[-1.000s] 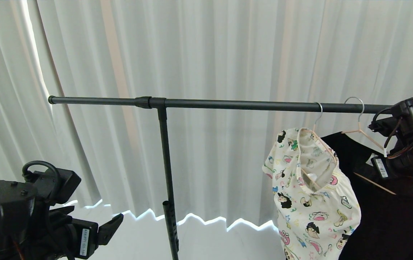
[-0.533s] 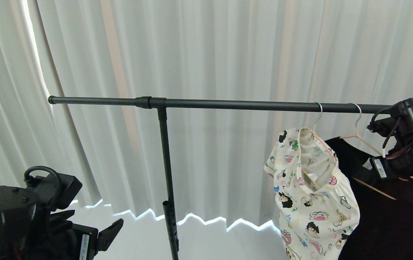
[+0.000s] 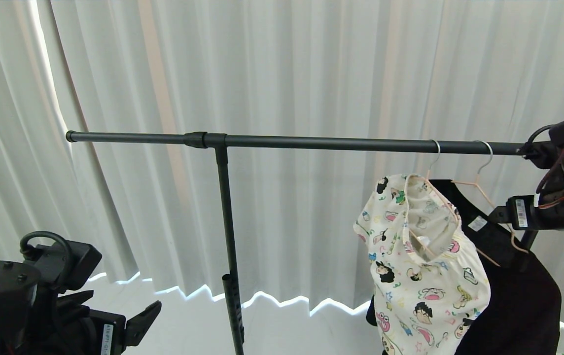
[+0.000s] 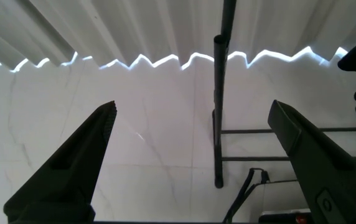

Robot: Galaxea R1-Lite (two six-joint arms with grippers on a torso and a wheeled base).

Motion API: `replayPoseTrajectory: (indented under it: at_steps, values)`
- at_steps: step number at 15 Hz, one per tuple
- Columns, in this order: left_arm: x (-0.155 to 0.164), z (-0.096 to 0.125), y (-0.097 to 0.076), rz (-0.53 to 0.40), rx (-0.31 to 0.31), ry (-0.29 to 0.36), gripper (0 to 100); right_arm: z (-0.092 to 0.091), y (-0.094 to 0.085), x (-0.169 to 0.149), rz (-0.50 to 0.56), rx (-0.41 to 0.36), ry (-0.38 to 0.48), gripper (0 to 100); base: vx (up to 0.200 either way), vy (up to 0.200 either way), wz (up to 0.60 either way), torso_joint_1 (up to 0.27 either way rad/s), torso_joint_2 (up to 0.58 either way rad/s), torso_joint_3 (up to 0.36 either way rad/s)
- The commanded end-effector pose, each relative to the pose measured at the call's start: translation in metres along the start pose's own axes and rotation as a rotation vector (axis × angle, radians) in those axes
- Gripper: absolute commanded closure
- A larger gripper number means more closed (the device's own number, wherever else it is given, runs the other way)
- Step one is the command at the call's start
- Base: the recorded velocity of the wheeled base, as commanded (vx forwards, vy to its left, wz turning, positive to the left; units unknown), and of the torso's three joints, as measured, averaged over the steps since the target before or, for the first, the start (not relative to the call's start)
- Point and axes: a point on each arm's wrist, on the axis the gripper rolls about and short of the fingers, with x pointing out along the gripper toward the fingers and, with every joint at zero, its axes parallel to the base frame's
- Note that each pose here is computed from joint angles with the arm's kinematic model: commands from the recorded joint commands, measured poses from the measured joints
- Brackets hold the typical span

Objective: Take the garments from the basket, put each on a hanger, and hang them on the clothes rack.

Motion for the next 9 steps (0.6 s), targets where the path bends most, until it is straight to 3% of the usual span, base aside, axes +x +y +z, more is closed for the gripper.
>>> replayPoseTrajectory:
  at_steps: [1,4,9]
  values:
    - [-0.001,0.001,0.003,0.020,-0.016,-0.008,0,0.004,-0.013,-0.033,0.013,0.006,-0.084,0,0.000,0.000,0.00,0.000,0.00,0.000]
    - [-0.001,0.001,0.006,0.063,-0.023,-0.009,0,-0.005,-0.039,-0.059,-0.048,-0.125,-0.094,0,0.000,0.000,0.00,0.000,0.00,0.000]
    - [0.000,0.001,0.009,0.108,-0.035,-0.006,0,-0.010,-0.047,-0.066,-0.070,-0.136,-0.162,0,-0.200,0.000,0.00,0.010,0.01,0.003]
